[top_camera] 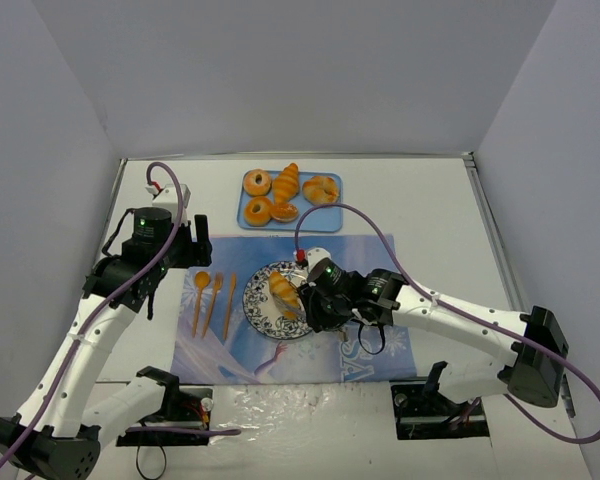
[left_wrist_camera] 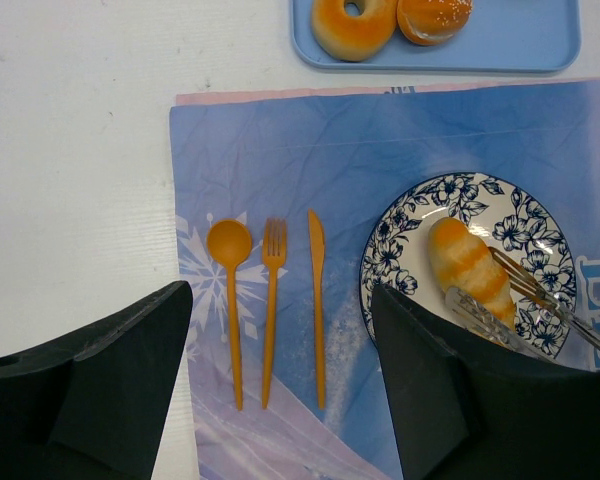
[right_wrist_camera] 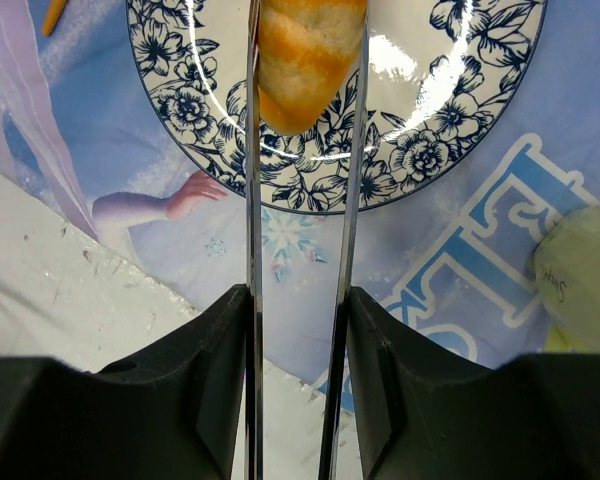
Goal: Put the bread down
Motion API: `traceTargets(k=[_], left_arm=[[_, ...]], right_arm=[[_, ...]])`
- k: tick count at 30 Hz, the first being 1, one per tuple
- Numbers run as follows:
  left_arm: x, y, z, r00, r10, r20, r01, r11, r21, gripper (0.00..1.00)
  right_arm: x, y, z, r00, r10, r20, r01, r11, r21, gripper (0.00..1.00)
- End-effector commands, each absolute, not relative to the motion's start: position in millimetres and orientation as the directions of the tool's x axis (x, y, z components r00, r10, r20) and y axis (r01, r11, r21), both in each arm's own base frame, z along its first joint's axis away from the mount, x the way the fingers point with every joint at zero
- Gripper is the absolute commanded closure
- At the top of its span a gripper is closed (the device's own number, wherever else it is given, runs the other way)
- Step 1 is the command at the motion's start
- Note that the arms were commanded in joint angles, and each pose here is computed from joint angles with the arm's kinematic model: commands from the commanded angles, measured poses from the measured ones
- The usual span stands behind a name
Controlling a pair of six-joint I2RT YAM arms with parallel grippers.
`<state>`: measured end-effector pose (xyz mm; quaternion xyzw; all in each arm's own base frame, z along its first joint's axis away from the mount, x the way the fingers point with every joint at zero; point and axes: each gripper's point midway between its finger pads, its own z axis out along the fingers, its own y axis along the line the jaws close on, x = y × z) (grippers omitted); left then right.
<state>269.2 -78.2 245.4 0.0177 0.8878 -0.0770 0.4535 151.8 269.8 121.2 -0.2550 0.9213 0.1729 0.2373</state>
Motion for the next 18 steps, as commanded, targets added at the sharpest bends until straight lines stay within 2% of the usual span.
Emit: traceTargets(k=[1,12,18], left_arm=[[277.2,-82.5,262.5,-0.538,-0.056,-0.841,0.111,0.984,-0.137,0.31],[277.1,-82.3,262.2,-0.539,-0.055,-0.841,0.11,0.985,-0.135,0.31],[277.3,-82.4,261.7,-0.54,-0.055,-0.84,0.11,0.985,-0.135,0.31]], right_arm=[[157.7,279.2,121.9,-0.737,-0.363,-0.571,-0.534,0.83,0.161,0.73],[157.1,279.3,125.7,-0.731,-0.354,-0.584,-0.529,0.834,0.156,0.47],[158.6,278.4,135.9,-0.722,-0.331,-0.607,-0.524,0.835,0.167,0.43]])
